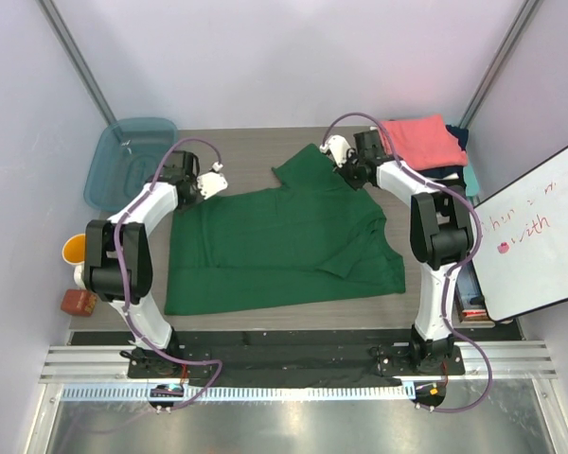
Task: Fold and stack the t-shirts
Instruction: Fold the flattened tshirt in 1/3 of the way
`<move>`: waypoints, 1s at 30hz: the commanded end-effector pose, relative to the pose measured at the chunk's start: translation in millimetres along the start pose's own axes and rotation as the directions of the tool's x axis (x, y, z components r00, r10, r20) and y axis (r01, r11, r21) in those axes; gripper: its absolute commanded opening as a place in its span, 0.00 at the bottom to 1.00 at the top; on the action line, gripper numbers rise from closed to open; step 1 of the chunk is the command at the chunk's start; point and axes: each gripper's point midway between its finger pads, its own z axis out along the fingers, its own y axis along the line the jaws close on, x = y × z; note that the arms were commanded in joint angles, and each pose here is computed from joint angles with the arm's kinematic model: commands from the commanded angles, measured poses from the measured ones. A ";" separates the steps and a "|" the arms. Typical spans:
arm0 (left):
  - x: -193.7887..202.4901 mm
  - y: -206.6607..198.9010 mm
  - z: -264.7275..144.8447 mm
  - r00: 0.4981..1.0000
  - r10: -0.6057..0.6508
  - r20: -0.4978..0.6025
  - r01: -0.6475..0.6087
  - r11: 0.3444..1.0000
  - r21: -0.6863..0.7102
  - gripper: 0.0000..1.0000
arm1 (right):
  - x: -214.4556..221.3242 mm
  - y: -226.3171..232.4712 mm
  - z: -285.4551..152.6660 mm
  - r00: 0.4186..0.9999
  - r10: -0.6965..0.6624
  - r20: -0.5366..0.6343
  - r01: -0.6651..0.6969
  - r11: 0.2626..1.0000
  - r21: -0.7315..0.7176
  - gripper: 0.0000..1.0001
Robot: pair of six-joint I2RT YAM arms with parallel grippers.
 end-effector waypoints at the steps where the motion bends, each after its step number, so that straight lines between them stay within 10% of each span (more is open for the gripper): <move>1: -11.1 -19.6 7.5 0.997 -0.061 0.047 0.056 0.993 0.104 0.00 | -25.0 0.6 3.9 0.997 0.029 0.076 -0.028 0.999 -0.021 0.01; 30: 13.0 -22.5 64.0 0.983 0.011 -0.182 -0.007 1.000 0.018 0.00 | 47.9 -29.9 42.7 0.994 0.014 -0.110 0.001 0.992 0.127 0.01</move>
